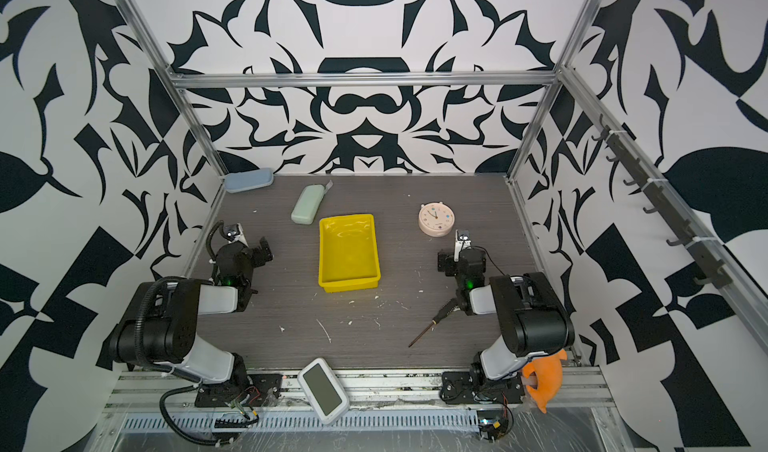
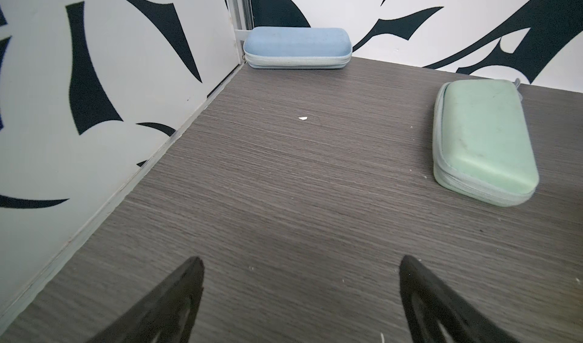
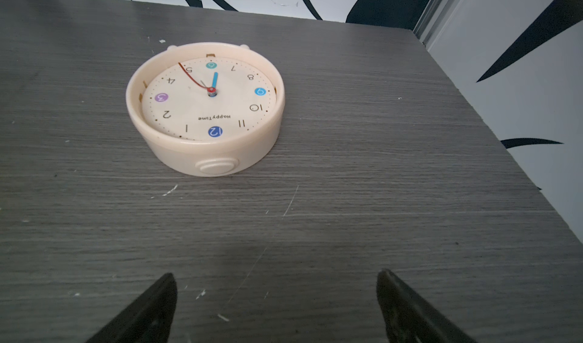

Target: Put the screwdriver in the bin

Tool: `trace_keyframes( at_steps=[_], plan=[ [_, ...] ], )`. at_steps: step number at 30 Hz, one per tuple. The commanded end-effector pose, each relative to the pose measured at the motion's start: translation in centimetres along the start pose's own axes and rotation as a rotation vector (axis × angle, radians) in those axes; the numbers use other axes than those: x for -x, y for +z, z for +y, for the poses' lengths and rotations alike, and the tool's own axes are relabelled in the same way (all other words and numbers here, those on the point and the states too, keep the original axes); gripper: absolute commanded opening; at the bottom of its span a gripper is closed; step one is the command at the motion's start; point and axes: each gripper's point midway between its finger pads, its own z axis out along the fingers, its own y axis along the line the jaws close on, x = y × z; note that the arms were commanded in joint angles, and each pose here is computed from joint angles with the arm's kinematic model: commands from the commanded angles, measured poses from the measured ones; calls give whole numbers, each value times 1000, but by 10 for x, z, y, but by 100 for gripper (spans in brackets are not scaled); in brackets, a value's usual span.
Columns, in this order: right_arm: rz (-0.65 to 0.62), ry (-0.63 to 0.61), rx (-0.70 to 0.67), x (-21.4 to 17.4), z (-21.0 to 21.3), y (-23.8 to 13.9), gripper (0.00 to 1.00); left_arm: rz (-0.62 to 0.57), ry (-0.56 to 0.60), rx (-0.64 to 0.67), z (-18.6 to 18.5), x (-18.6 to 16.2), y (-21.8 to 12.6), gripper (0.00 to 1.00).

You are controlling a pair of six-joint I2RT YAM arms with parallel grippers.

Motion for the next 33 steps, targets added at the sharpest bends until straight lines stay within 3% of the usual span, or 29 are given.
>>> trace_keyframes(
  at_steps=[1, 14, 19, 21, 26, 28, 30, 33],
  plan=[
    [-79, 14, 5, 26, 0, -2, 100, -13, -13, -2, 1, 1, -1, 99],
    [-101, -1, 0, 27, 3, -6, 100, -24, -10, -16, -2, 1, -4, 99],
    [-216, -21, -67, 31, 0, -29, 100, -98, 103, -292, -47, 9, -34, 99],
    [-244, -33, -90, 38, 1, -37, 100, -49, 114, -355, -58, 15, -41, 99],
    [-194, -18, -131, 54, -2, -50, 100, 258, -26, -257, -47, 58, -69, 99],
    [-125, 25, -142, 60, -5, -51, 100, 262, -66, -318, -56, 64, -89, 99],
    [-25, -6, -77, 62, 6, -59, 100, 254, -118, -377, -64, 65, -112, 99],
    [38, 58, -87, 70, 0, -79, 100, 260, -250, -349, -55, 62, -136, 99]
  ],
)
